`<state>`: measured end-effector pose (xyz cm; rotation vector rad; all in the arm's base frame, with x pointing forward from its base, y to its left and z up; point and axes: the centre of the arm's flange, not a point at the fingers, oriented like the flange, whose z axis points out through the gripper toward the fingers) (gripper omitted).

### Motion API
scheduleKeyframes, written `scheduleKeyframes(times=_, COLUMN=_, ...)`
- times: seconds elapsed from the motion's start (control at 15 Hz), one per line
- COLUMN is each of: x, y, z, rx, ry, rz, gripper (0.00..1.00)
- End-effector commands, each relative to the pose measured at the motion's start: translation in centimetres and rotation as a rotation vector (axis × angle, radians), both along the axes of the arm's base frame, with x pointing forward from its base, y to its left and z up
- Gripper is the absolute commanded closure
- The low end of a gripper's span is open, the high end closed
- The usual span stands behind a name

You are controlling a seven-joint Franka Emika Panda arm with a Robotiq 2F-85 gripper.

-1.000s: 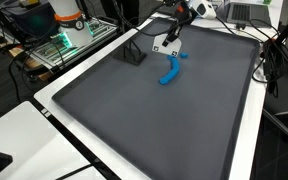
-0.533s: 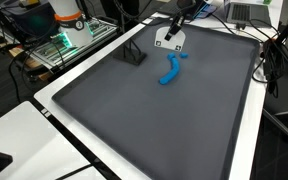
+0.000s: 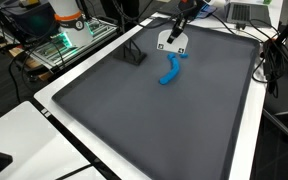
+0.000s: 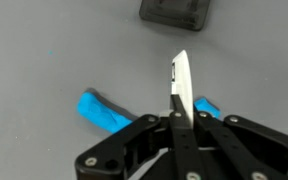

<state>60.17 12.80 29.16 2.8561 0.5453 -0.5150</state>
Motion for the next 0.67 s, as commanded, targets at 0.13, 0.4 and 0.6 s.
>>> scheduleKeyframes(times=0.13, x=1.1, y=0.2, z=-2.0, rx=0.001, ry=-0.045, rz=-0.017, gripper=0.99)
scheduleKeyframes(times=0.4, x=1.6, y=0.2, z=-3.2, rx=0.0, ry=-0.079, rz=-0.024, gripper=0.99)
scheduleKeyframes(times=0.6, x=1.9, y=0.0, z=-3.9, rx=-0.009, ry=-0.094, rz=-0.025, gripper=0.99)
